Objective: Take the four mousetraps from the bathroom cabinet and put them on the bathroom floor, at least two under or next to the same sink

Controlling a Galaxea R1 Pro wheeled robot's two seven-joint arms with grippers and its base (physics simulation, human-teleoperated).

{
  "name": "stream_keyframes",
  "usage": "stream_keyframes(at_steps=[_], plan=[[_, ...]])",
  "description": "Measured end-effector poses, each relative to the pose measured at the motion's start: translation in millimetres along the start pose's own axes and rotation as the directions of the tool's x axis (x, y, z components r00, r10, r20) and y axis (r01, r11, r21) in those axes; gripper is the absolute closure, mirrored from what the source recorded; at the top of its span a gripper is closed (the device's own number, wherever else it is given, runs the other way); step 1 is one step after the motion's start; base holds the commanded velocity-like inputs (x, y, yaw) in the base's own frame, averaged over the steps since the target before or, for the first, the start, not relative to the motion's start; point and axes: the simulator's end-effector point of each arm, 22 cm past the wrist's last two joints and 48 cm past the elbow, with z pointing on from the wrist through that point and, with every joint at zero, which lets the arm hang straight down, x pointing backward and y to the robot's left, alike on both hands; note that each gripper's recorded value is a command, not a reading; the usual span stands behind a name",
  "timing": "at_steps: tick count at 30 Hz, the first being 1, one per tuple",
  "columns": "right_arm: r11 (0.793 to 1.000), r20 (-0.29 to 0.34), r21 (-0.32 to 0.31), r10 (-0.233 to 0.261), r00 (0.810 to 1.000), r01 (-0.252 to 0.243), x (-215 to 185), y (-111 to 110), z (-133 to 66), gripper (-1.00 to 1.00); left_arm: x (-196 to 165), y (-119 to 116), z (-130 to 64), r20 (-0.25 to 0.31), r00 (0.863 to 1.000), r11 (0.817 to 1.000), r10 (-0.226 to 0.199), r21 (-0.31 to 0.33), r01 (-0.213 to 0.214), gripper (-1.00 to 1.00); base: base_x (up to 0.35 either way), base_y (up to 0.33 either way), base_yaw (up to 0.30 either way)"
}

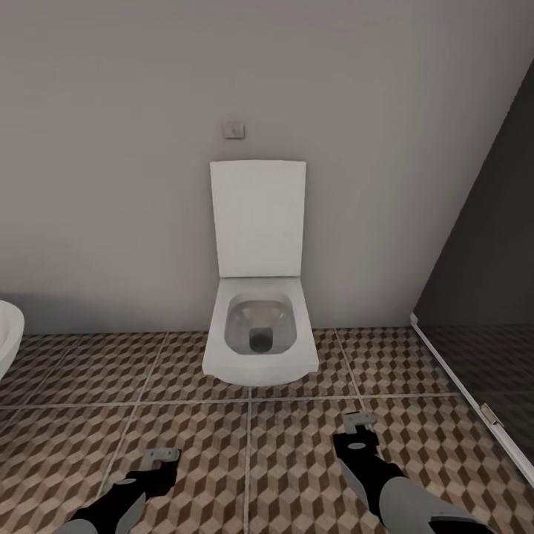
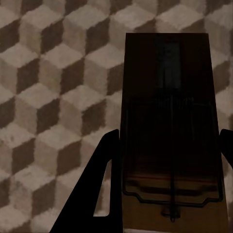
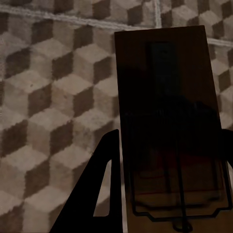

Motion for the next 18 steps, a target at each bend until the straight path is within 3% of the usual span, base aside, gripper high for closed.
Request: stream_keyframes(at_steps=[5,18], plan=[[1.0,0.002,-0.004,0.0,1.0,0.001,-0.7,1.6,-0.2,1.0,-3.1,2.6,0.0,0.016,1.0,1.0,-0.002,-0.003,0.002,1.0,0.0,0.0,0.0],[1.0,0.006,-0.006,0.002,1.0,-0.002,-1.9,2.4,-0.4,1.0,-41.1,25.4,-1.3,0.122,0.993,0.999,-0.008,-0.031,0.012,1.0,0.0,0.0,0.0]])
